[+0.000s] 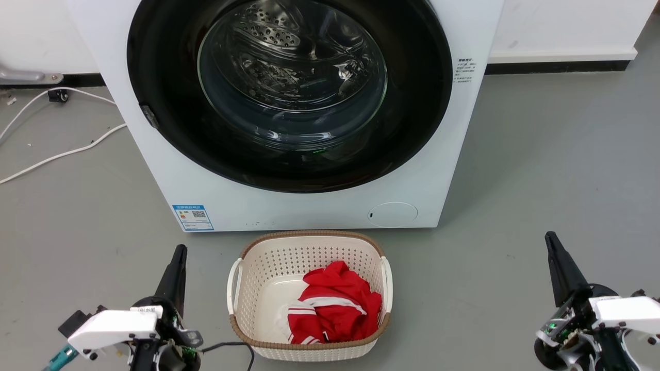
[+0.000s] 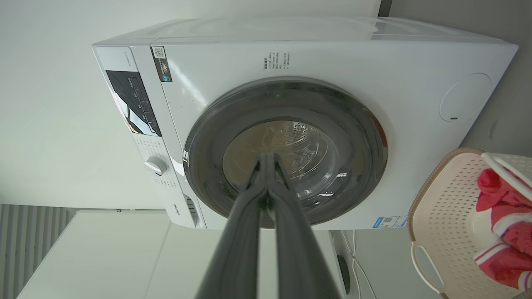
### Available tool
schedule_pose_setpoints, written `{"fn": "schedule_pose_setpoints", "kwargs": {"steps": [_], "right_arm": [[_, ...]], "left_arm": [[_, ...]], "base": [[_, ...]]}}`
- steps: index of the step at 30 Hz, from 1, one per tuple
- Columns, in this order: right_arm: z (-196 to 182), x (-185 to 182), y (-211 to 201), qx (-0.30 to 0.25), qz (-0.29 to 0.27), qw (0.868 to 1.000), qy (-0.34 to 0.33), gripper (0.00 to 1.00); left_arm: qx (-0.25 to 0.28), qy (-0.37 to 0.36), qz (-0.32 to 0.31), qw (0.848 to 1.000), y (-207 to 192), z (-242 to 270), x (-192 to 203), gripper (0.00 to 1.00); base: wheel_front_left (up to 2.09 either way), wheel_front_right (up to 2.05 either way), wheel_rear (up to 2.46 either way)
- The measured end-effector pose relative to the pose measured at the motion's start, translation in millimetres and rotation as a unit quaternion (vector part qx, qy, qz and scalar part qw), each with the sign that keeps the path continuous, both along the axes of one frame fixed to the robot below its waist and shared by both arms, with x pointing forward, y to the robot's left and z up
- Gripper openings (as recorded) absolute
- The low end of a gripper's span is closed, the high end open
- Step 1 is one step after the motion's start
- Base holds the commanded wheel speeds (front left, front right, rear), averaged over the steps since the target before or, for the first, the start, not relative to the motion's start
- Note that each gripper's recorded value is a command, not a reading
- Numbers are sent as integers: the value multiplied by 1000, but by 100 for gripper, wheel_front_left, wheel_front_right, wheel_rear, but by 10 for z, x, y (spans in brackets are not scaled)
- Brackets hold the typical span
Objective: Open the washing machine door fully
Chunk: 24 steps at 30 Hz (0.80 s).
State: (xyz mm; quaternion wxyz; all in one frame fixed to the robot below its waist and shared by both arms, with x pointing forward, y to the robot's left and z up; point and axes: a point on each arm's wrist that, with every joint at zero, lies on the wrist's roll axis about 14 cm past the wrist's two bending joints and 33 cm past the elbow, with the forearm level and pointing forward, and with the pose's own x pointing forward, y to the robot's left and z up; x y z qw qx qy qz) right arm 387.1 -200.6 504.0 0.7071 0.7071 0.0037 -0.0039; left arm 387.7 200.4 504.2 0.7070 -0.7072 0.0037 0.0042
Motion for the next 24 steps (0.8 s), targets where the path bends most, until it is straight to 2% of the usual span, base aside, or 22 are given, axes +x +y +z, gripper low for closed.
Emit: {"fn": "schedule_pose_setpoints", "kwargs": {"steps": [1, 5, 12, 18, 24], "right_arm": [[0, 0, 0, 0, 0, 1000, 0, 100], [-165, -80, 7, 3, -3, 1000, 24, 100], [-91, -72, -1, -11, -12, 1000, 13, 100], [-38, -76, -1, -47, -16, 999, 6, 100], [84, -59, 18, -115, -18, 993, -12, 100]], "left_arm": [[0, 0, 0, 1000, 0, 0, 0, 100], [-5, 25, 0, 1000, -23, -168, -73, 100], [9, 18, 1, 1000, -74, -123, -60, 100], [46, 2, 8, 999, -62, -11, -37, 100], [97, -20, 17, 995, -37, 135, -17, 100]], "base": [[0, 0, 0], [0, 0, 0], [0, 0, 0], [0, 0, 0], [0, 0, 0]]}}
